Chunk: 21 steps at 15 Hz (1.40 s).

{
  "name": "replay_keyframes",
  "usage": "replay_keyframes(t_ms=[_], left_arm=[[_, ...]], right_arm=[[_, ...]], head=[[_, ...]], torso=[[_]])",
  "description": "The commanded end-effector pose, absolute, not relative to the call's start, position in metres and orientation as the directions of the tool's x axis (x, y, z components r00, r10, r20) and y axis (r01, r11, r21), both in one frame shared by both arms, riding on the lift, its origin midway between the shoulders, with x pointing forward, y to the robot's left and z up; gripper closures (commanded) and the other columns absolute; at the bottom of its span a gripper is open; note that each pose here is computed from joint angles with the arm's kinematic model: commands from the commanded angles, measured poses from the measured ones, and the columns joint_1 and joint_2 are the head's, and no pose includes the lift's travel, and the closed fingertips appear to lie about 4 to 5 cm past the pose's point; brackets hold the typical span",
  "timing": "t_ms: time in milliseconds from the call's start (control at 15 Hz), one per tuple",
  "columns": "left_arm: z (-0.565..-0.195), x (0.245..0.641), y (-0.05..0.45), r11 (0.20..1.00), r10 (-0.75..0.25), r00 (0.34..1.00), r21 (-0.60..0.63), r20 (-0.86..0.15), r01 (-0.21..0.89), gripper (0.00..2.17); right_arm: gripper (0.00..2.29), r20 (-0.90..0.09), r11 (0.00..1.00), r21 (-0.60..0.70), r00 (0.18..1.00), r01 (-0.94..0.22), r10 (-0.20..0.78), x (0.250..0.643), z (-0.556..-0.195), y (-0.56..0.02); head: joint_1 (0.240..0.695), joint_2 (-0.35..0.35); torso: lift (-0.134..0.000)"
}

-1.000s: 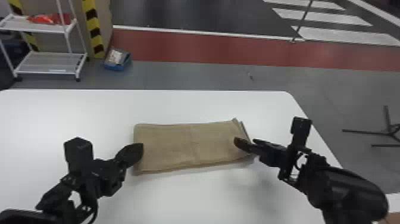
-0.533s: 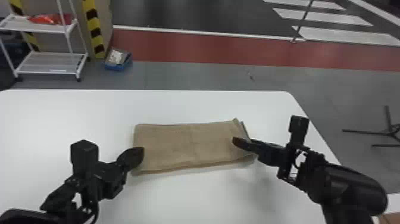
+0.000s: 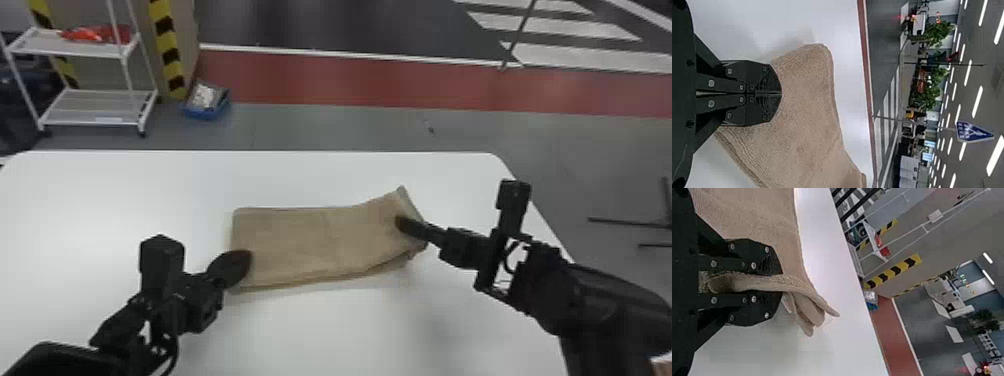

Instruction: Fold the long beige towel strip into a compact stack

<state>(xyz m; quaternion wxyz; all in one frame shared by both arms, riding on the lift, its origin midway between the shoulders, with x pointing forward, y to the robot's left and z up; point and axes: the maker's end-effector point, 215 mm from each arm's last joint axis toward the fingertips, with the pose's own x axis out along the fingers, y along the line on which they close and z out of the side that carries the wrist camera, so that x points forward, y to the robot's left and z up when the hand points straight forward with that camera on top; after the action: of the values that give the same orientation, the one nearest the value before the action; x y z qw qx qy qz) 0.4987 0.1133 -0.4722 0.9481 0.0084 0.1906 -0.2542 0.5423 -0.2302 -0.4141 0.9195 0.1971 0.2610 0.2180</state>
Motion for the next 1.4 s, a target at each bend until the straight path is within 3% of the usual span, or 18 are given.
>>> replay_keyframes(t_ms=[0, 333, 733, 1267, 1333], left_arm=[[-0.476, 0.5, 0.114, 0.872, -0.477, 0.796, -0.085, -0.372, 0.482, 1.81], [-0.483, 0.495, 0.108, 0.866, -0.489, 0.777, -0.109, -0.397, 0.489, 1.81], [-0.491, 0.48, 0.082, 0.838, -0.531, 0.732, -0.136, -0.427, 0.529, 1.81], [-0.488, 0.48, 0.075, 0.836, -0.532, 0.728, -0.13, -0.433, 0.534, 1.81], [-0.488, 0.48, 0.075, 0.835, -0.533, 0.727, -0.13, -0.433, 0.535, 1.81]], right_arm=[[1.24, -0.343, 0.804, 0.462, 0.76, -0.375, 0.552, 0.531, -0.379, -0.202], [1.24, -0.405, 0.753, 0.448, 0.642, -0.481, 0.651, 0.511, -0.365, -0.12], [1.24, -0.414, 0.716, 0.444, 0.585, -0.539, 0.697, 0.509, -0.369, -0.043], [1.22, -0.483, 0.744, 0.401, 0.567, -0.534, 0.667, 0.506, -0.397, -0.029], [1.13, -0.484, 0.745, 0.398, 0.567, -0.536, 0.666, 0.506, -0.398, -0.028]], head=[[0.695, -0.128], [0.695, -0.058], [0.695, 0.023], [0.695, 0.052], [0.695, 0.051]], torso=[[-0.116], [-0.116], [-0.116], [-0.116], [-0.116]])
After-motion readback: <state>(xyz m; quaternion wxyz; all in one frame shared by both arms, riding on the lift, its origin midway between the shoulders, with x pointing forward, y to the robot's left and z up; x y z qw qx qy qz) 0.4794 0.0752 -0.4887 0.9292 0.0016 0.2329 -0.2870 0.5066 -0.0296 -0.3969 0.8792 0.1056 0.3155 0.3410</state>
